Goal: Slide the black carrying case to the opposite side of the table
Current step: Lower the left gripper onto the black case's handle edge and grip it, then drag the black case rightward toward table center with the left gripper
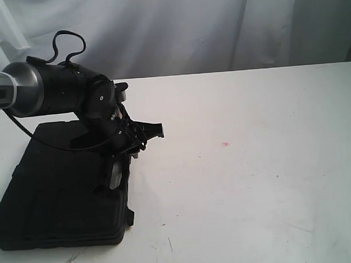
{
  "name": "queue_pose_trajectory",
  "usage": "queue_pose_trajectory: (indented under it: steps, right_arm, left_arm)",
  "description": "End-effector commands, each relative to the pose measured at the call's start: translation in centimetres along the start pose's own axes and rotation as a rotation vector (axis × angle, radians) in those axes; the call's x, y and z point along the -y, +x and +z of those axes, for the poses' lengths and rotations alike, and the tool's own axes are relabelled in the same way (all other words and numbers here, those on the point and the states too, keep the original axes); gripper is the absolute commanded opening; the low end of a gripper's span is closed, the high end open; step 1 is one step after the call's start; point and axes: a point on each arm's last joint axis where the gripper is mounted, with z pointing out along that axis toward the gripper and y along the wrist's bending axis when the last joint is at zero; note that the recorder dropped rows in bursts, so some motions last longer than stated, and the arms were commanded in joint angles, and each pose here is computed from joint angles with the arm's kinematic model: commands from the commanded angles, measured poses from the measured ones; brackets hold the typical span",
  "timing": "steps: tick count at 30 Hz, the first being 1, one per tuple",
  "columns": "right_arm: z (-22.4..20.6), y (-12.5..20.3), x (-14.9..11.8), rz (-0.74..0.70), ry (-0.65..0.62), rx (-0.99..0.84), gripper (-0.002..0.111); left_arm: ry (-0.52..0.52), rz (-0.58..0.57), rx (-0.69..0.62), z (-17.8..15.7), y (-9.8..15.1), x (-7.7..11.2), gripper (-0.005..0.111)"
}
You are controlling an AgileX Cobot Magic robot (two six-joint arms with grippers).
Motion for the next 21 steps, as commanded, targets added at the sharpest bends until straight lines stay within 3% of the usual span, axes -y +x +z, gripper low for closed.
queue_pose_trajectory:
  steps: [1, 11, 21]
  right_arm:
    - [0.0, 0.0, 0.0, -0.009, 0.002, 0.005, 0.000]
    - [0.0, 0.0, 0.0, -0.009, 0.002, 0.005, 0.000]
    - [0.0, 0.0, 0.0, -0.009, 0.002, 0.005, 0.000]
  left_arm:
    - [-0.007, -0.001, 0.000, -0.1, 0.0, 0.1, 0.031]
    - [-0.019, 0.015, 0.008, -0.1, -0.1, 0.0, 0.031]
    - [-0.038, 0.012, -0.033, 2.1, 0.4, -0.1, 0.031]
